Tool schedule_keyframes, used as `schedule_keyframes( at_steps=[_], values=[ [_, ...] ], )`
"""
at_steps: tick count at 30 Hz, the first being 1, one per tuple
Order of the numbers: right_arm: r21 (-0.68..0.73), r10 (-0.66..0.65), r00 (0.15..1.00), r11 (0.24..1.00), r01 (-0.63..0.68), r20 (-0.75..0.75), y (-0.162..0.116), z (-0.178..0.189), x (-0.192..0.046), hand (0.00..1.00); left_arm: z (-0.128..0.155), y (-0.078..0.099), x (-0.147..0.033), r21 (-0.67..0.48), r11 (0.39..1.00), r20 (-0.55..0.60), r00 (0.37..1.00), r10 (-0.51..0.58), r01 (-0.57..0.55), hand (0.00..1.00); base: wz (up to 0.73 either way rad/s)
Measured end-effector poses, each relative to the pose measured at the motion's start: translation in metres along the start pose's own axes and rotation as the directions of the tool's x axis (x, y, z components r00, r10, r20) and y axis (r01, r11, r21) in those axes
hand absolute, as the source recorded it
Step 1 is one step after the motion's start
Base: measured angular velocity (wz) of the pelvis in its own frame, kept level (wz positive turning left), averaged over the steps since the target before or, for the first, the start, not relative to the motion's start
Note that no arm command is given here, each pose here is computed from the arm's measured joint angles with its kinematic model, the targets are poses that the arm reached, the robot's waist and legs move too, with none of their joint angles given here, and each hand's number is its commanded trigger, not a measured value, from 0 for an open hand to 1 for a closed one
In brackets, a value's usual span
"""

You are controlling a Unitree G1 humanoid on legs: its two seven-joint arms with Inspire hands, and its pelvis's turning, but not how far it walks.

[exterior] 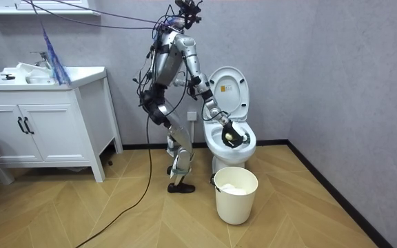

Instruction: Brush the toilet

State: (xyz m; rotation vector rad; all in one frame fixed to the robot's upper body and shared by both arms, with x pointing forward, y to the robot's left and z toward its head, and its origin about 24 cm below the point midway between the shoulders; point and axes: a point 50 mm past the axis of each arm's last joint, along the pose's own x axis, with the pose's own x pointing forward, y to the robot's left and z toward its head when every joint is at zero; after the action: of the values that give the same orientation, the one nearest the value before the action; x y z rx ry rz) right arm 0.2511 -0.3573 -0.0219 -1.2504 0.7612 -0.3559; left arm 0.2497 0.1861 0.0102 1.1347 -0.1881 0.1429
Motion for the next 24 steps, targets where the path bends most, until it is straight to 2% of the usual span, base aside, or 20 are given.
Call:
schedule_keyframes(
  at_steps=[6,10,14,16,17,19,22,23,24],
  values=[
    [-0.008,0.075,0.996,0.997,-0.076,-0.053,0.027,-0.024,-0.013,1.0,-0.011,-0.014,-0.022,-0.001,0.995,-0.067,0.993,-0.1,0.1,0.0,-0.06],
    [-0.015,0.168,0.982,0.985,-0.17,-0.088,0.061,-0.043,-0.033,1.0,-0.026,-0.025,-0.046,0.001,0.982,-0.139,0.973,-0.186,0.188,0.0,-0.08],
    [0.014,0.228,0.964,0.973,-0.228,-0.135,0.08,-0.063,-0.049,1.0,-0.042,-0.03,-0.064,0.0,0.968,-0.203,0.948,-0.246,0.252,0.0,0.01],
    [0.034,0.282,0.946,0.959,-0.28,-0.158,0.097,-0.076,-0.065,1.0,-0.064,-0.034,-0.095,-0.005,0.946,-0.316,0.897,-0.309,0.324,0.0,-0.04],
    [0.042,0.294,0.942,0.956,-0.291,-0.165,0.101,-0.08,-0.069,1.0,-0.07,-0.034,-0.103,-0.015,0.94,-0.35,0.879,-0.325,0.341,0.0,-0.06],
    [0.053,0.329,0.924,0.944,-0.325,-0.195,0.112,-0.093,-0.082,1.0,-0.087,-0.038,-0.13,-0.077,0.915,-0.476,0.792,-0.382,0.395,0.0,-0.04],
    [0.125,0.398,0.892,0.917,-0.38,-0.215,0.136,-0.105,-0.111,1.0,-0.111,-0.034,-0.193,-0.174,0.867,-0.673,0.586,-0.45,0.467,0.0,0.03],
    [0.138,0.408,0.888,0.912,-0.385,-0.214,0.139,-0.105,-0.114,1.0,-0.112,-0.034,-0.202,-0.195,0.862,-0.692,0.557,-0.459,0.468,0.0,0.13],
    [0.159,0.425,0.88,0.904,-0.398,-0.212,0.144,-0.105,-0.121,1.0,-0.113,-0.035,-0.217,-0.238,0.856,-0.725,0.502,-0.471,0.46,0.0,0.19]
  ],
)
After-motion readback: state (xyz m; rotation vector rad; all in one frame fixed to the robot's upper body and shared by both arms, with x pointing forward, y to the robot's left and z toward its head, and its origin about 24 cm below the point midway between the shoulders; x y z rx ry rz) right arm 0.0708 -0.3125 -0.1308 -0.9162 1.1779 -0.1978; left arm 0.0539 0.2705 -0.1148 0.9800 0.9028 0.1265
